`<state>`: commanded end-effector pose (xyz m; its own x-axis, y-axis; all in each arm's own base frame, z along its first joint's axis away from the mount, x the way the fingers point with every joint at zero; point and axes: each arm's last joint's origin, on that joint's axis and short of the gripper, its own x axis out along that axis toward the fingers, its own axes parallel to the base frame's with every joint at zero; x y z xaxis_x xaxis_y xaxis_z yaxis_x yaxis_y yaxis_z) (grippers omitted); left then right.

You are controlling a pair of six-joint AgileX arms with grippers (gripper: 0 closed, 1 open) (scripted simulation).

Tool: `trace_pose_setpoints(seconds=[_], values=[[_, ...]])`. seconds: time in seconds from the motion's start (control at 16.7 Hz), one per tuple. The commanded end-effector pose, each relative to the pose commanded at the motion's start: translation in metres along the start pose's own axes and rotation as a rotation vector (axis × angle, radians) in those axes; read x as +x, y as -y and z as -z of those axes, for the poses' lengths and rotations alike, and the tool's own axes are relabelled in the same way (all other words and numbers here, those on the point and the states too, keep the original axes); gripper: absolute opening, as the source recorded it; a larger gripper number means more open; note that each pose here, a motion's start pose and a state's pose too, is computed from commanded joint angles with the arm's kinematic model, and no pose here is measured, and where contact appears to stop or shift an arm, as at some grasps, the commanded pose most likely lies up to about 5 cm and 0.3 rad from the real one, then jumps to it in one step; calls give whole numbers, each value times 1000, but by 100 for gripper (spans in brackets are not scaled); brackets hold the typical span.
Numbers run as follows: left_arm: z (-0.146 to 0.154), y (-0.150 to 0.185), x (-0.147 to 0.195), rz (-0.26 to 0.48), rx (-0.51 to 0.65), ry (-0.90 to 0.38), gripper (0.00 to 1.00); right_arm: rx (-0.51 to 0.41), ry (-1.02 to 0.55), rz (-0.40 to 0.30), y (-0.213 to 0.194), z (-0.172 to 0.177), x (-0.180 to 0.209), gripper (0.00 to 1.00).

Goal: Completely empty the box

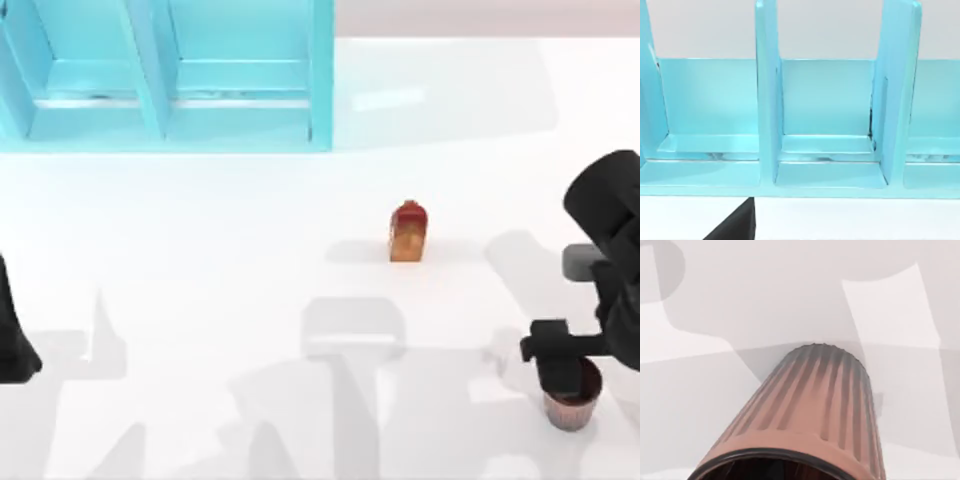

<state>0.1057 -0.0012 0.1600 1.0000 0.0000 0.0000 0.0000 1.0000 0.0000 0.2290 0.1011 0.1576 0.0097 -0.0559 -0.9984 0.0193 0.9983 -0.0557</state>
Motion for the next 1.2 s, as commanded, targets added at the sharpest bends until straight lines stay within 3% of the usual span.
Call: trace_pose_setpoints(seconds=[0.54, 1.02, 1.2], values=[[0, 0, 0, 0, 0, 0, 100, 1, 4, -1, 0, -1, -5, 100], [0, 0, 0, 0, 0, 0, 100, 0, -12, 5, 4, -3, -86, 100], [0, 0, 0, 0, 0, 0, 100, 1, 1, 0, 6, -1, -100, 100]])
